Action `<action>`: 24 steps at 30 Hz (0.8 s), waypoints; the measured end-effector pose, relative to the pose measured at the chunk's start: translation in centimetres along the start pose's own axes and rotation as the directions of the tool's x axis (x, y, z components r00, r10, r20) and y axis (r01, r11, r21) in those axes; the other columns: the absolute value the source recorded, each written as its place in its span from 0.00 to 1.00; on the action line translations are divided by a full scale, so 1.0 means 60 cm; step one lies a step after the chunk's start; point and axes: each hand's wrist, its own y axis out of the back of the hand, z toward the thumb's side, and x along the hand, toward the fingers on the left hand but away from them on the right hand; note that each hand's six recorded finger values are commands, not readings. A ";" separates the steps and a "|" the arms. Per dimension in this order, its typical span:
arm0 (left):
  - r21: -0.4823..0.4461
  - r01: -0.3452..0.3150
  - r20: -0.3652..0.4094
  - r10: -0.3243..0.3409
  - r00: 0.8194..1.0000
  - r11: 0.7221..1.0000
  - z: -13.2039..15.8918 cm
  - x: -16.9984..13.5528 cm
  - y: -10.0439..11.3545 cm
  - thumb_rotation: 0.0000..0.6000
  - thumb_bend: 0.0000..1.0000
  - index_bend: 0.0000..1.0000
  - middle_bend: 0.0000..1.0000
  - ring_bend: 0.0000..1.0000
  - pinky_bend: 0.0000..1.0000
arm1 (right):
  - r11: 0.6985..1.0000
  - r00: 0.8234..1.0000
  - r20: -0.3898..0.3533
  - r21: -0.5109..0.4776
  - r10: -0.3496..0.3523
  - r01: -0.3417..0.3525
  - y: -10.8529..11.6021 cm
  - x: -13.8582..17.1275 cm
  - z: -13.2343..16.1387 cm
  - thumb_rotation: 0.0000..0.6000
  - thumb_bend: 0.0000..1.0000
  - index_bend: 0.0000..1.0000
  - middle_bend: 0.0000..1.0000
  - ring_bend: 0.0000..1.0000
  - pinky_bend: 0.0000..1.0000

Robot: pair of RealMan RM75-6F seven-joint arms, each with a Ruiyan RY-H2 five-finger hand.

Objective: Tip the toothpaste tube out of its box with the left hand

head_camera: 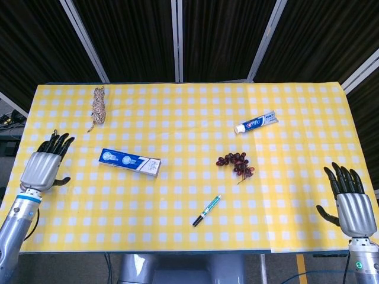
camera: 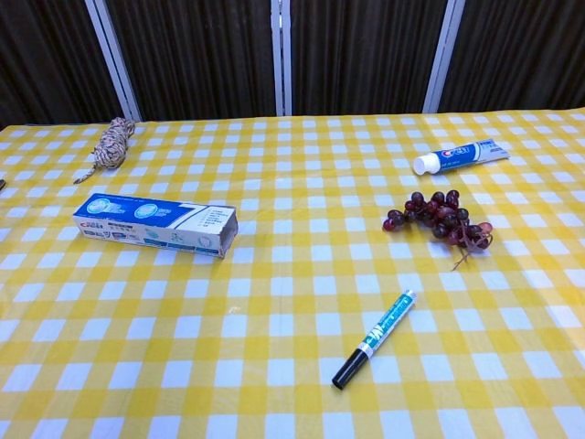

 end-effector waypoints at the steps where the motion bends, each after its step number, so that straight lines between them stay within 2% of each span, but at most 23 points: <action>1: 0.008 0.014 0.010 -0.014 1.000 1.000 0.006 0.012 -0.002 1.00 0.08 0.07 0.00 0.06 0.16 | 1.000 1.000 0.002 -0.005 0.002 -0.002 0.000 -0.001 -0.002 1.00 0.09 0.05 0.00 0.00 0.00; 6: 0.055 0.087 0.063 -0.091 0.994 0.995 0.046 0.079 -0.017 1.00 0.08 0.08 0.00 0.07 0.18 | 1.000 1.000 0.015 -0.025 0.004 -0.004 0.002 -0.005 -0.010 1.00 0.09 0.05 0.00 0.00 0.00; 12: 0.099 0.166 0.087 -0.175 0.981 0.981 0.084 0.135 -0.045 1.00 0.09 0.09 0.01 0.08 0.19 | 0.999 0.999 0.032 -0.044 0.014 -0.013 0.001 -0.010 -0.021 1.00 0.09 0.05 0.00 0.00 0.00; 18: 0.115 0.210 0.104 -0.222 0.969 0.971 0.124 0.171 -0.070 1.00 0.11 0.12 0.04 0.10 0.20 | 0.998 0.999 0.039 -0.058 0.017 -0.015 0.002 -0.012 -0.027 1.00 0.09 0.05 0.00 0.00 0.00; 24: 0.118 0.236 0.115 -0.249 0.962 0.965 0.150 0.184 -0.091 1.00 0.11 0.16 0.07 0.12 0.22 | 0.998 0.999 0.044 -0.067 0.016 -0.013 0.004 -0.014 -0.031 1.00 0.09 0.05 0.00 0.00 0.00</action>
